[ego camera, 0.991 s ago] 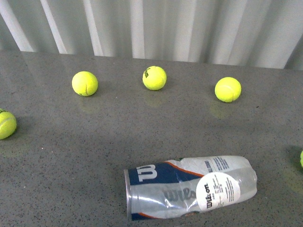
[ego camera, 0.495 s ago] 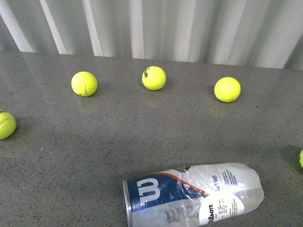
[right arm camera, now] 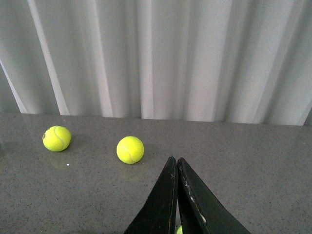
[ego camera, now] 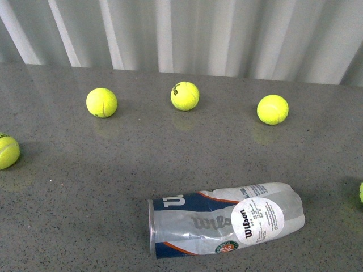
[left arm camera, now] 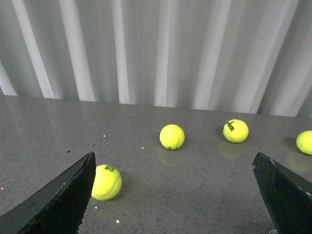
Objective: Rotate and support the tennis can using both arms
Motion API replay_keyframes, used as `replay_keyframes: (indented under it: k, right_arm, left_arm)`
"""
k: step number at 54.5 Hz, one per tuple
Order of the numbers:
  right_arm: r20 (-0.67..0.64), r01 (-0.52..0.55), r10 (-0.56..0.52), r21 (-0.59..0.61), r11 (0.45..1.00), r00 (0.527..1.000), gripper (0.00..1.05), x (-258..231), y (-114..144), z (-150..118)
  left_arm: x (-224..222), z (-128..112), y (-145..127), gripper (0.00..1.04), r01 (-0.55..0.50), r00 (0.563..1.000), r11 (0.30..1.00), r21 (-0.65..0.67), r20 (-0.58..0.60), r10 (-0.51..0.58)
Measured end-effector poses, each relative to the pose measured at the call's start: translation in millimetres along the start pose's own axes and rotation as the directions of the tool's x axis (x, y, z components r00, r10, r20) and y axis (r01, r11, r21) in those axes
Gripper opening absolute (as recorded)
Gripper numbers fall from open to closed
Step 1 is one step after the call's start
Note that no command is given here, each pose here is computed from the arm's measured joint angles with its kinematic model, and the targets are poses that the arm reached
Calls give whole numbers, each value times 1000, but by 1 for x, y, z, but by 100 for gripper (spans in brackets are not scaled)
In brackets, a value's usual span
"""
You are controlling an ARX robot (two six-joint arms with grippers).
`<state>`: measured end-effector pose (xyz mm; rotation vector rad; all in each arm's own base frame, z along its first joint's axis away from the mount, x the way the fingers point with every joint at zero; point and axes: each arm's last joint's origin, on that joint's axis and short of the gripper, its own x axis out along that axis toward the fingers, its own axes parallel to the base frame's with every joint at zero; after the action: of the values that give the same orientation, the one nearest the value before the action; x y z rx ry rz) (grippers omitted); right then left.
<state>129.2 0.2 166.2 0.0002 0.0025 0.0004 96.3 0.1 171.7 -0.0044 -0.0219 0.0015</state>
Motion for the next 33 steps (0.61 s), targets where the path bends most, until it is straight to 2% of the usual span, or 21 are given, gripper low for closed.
replay_keyframes:
  k: [33]
  right_arm:
    - [10,0,0,0,1000,1000,3,-18,0,2]
  left_arm:
    - [0,0,0,98,0,1000,1000,0,0,0]
